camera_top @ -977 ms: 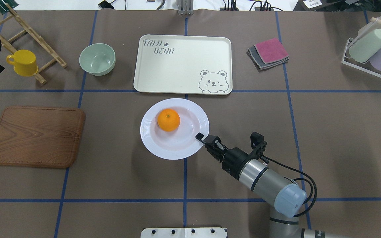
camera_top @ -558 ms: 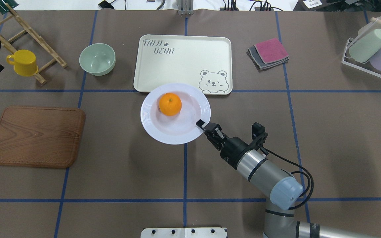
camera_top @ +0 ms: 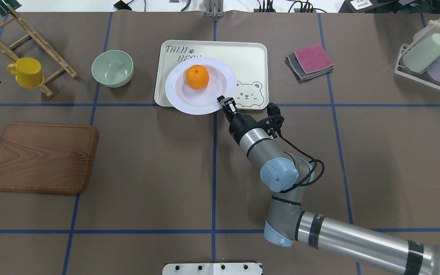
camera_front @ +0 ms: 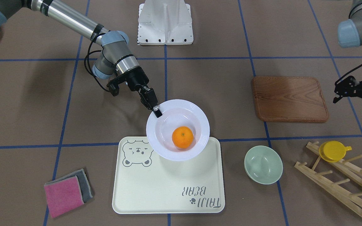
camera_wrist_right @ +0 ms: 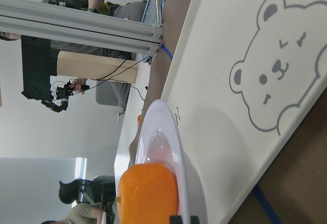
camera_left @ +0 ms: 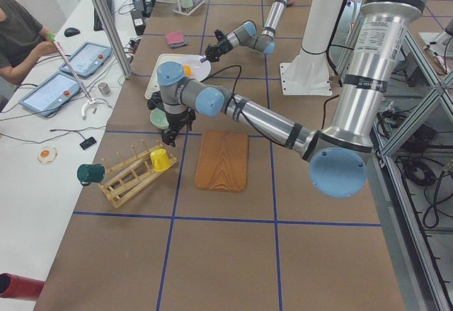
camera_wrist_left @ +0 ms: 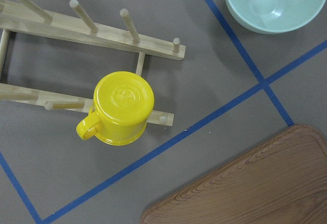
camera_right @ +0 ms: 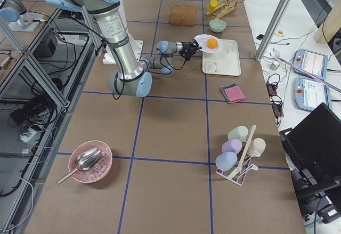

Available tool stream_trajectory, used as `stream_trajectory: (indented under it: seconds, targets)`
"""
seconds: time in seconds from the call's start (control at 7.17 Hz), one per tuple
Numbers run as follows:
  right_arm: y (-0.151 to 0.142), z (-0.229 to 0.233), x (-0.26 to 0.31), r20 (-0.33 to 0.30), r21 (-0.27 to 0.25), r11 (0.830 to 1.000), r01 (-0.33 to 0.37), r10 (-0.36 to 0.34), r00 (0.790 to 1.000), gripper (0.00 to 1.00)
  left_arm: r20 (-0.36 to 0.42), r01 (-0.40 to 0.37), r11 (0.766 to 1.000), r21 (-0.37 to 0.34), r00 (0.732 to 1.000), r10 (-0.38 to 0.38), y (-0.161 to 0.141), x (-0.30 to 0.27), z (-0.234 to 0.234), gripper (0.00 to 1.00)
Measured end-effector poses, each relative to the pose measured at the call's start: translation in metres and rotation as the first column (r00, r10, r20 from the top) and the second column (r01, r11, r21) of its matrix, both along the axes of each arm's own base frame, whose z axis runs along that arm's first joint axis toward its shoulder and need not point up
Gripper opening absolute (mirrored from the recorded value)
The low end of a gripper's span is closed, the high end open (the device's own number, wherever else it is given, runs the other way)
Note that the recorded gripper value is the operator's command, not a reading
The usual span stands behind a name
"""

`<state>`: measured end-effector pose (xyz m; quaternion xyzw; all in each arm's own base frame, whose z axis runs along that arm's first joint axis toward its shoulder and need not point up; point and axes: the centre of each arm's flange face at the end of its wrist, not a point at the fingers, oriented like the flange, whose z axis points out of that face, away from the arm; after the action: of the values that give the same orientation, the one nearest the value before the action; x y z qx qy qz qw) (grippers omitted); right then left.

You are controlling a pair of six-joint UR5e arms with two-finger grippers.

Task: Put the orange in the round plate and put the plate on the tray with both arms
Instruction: 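Push the plate with the right gripper onto the bear tray, then nudge the plate farther onto the tray with the right gripper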

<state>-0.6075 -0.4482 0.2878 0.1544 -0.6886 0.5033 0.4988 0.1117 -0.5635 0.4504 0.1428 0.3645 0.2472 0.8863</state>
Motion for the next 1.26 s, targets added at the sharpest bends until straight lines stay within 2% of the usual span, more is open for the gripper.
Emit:
stream_trajectory:
  seconds: [0.14, 0.28, 0.7, 0.84, 0.98, 1.26]
  targets:
    - [-0.02, -0.003, -0.009, -0.001, -0.053, 0.998, -0.022, 0.022, 1.0, 0.0, -0.001, 0.0, 1.0, 0.0, 1.0, 0.0, 0.002, -0.001, 0.0, 1.0]
    - [-0.031, -0.003, -0.013, 0.006, -0.081, 0.996, -0.036, 0.037, 0.999, 0.0, -0.001, 0.0, 1.0, 0.001, 1.0, 0.0, 0.003, -0.001, 0.0, 1.0]
    - [-0.046, 0.006, -0.011, 0.043, -0.136, 0.989, -0.053, 0.06, 0.997, 0.0, -0.001, 0.003, 1.0, 0.002, 1.0, -0.003, 0.003, -0.003, 0.0, 1.0]
    - [-0.048, 0.013, -0.013, 0.035, -0.145, 0.988, -0.056, 0.061, 0.997, 0.32, -0.001, 0.004, 1.0, 0.002, 1.0, -0.004, 0.003, -0.004, -0.001, 1.0]
    - [-0.05, 0.017, -0.014, 0.028, -0.151, 0.987, -0.056, 0.061, 0.998, 0.99, -0.001, 0.005, 1.0, 0.003, 1.0, -0.005, 0.002, -0.004, -0.001, 1.0]
    - [-0.05, 0.016, -0.014, 0.03, -0.151, 0.987, -0.053, 0.058, 0.998, 1.0, -0.001, 0.007, 1.0, 0.005, 1.0, -0.007, 0.002, -0.005, -0.002, 1.0]
